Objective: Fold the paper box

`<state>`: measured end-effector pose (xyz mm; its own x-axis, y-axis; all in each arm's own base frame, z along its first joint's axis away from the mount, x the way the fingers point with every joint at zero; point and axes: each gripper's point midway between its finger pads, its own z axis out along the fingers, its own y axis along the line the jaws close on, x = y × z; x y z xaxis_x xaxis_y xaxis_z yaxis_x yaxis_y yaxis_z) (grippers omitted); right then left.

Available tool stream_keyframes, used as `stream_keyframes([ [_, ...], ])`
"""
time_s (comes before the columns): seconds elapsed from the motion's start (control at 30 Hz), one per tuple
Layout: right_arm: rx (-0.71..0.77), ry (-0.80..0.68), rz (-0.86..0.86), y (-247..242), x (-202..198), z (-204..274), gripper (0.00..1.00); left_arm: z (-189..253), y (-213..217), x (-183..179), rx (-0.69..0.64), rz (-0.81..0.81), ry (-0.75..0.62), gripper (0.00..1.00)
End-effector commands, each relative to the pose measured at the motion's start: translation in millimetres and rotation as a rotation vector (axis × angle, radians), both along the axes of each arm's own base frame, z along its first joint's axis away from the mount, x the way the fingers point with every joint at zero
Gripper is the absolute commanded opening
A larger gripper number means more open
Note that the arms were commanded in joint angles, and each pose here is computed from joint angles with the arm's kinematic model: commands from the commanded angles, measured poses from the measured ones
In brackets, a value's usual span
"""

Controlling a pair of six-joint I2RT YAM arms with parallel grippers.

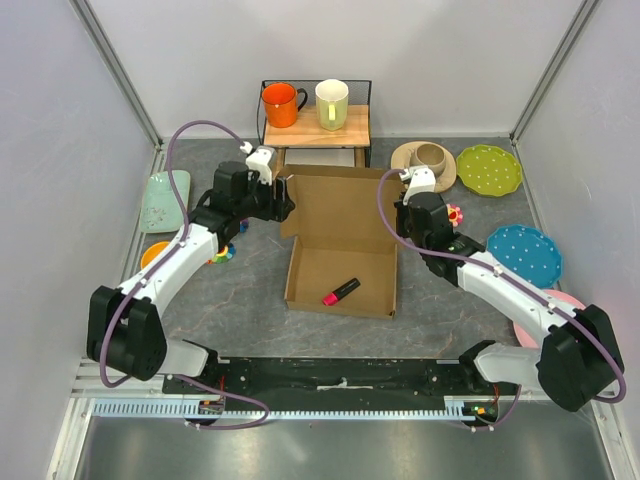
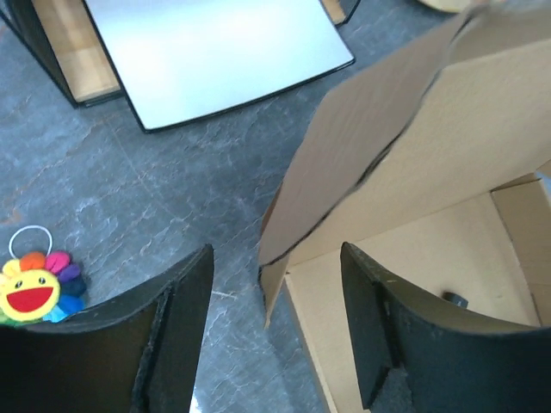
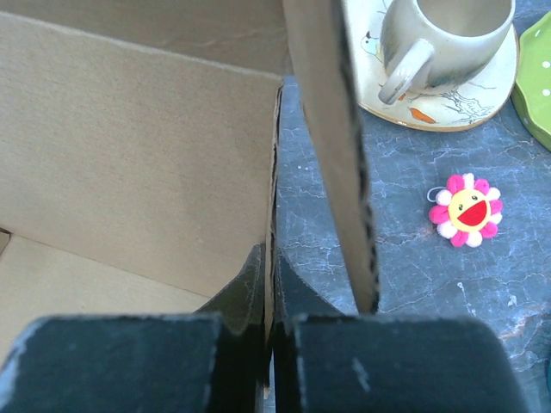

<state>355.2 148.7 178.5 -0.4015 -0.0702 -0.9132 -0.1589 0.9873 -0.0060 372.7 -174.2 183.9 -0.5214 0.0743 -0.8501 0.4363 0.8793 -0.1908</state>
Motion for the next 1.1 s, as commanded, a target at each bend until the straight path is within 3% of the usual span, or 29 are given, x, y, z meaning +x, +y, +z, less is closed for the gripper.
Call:
stream_keyframes([
  [0.0, -0.057, -0.037, -0.005, -7, -3, 7, 0.0, 41, -17, 15, -0.068, -0.059, -0.094, 0.65],
  [0.13, -0.067, -0.039, -0.004, -7, -4, 7, 0.0, 48, -27, 12, -0.088, -0.121, -0.093, 0.51],
  [0.27, -0.065, -0.042, -0.011, -7, -3, 8, 0.0, 41, -31, 3, -0.079, -0.158, -0.084, 0.31],
  [0.47, -0.022, -0.02, -0.029, -1, 1, 10, 0.0, 32, -40, -16, -0.068, -0.183, -0.113, 0.12],
  [0.77, 0.071, -0.089, -0.05, 7, 5, 17, 0.0, 40, -64, -40, -0.087, -0.188, -0.331, 0.03],
  [1.07, 0.137, -0.06, -0.044, 21, 12, 7, 0.0, 55, -47, -36, -0.133, 0.018, -0.503, 0.02],
])
